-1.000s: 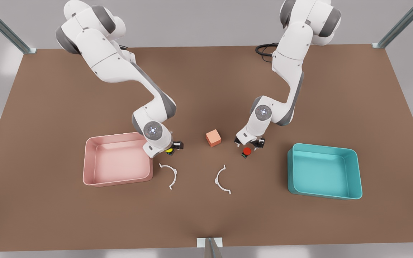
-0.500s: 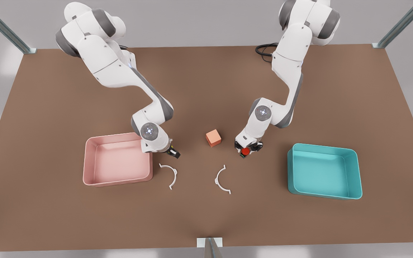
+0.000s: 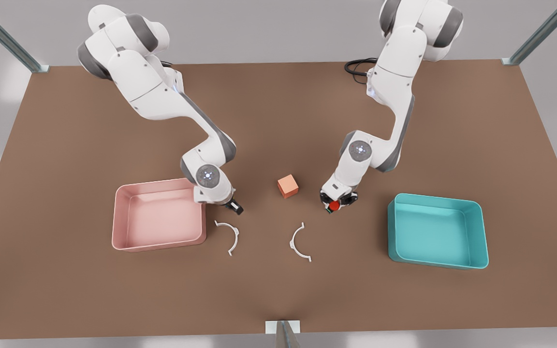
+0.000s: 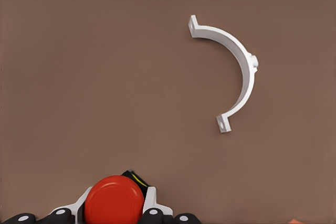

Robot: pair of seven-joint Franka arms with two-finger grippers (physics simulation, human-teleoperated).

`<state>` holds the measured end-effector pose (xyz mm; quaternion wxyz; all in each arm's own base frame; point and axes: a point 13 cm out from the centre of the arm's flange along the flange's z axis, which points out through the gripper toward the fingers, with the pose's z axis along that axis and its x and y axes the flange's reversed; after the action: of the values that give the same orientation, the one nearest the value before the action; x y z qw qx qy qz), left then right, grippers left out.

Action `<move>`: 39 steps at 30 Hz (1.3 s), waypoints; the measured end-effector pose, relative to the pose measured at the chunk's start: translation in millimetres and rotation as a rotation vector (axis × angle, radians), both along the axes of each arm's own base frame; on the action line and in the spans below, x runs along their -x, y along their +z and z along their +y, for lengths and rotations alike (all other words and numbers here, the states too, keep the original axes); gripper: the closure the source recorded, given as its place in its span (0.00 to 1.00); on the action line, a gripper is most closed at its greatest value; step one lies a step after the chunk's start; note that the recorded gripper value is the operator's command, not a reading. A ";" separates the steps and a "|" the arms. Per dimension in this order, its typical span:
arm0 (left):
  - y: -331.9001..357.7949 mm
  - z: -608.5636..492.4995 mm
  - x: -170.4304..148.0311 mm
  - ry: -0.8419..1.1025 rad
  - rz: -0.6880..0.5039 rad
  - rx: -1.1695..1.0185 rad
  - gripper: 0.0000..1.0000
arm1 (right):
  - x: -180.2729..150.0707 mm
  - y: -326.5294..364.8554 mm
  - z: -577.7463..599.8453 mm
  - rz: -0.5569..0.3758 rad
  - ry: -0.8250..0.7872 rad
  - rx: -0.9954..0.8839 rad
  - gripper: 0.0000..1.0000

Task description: Place the red button in the blue storage box with the left arm, and place the yellow button in the pink storage box with the right arm

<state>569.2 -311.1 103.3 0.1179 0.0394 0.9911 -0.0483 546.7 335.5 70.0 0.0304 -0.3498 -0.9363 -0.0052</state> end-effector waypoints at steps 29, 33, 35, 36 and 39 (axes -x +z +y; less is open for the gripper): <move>389.4 265.7 -67.0 -0.089 0.092 -0.097 0.00 | -38.0 125.5 -31.4 -0.090 -0.003 -0.013 0.76; 378.4 271.8 -50.6 -0.093 0.177 -0.116 0.00 | -57.1 142.7 -94.5 -0.049 -0.025 0.003 0.76; 373.8 273.6 -45.7 -0.094 0.204 -0.122 0.00 | -62.4 145.2 -125.9 -0.027 -0.024 0.018 0.75; 372.0 274.2 -43.7 -0.094 0.215 -0.123 0.00 | -65.0 145.0 -143.7 -0.015 -0.024 0.024 0.75; 368.9 275.9 -39.3 -0.094 0.238 -0.126 0.00 | -65.0 139.2 -184.4 0.024 -0.004 0.037 0.62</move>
<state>608.6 -35.2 472.2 -0.0055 0.0872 0.9962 0.0043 611.7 151.1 209.2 0.0352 -0.3522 -0.9351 0.0160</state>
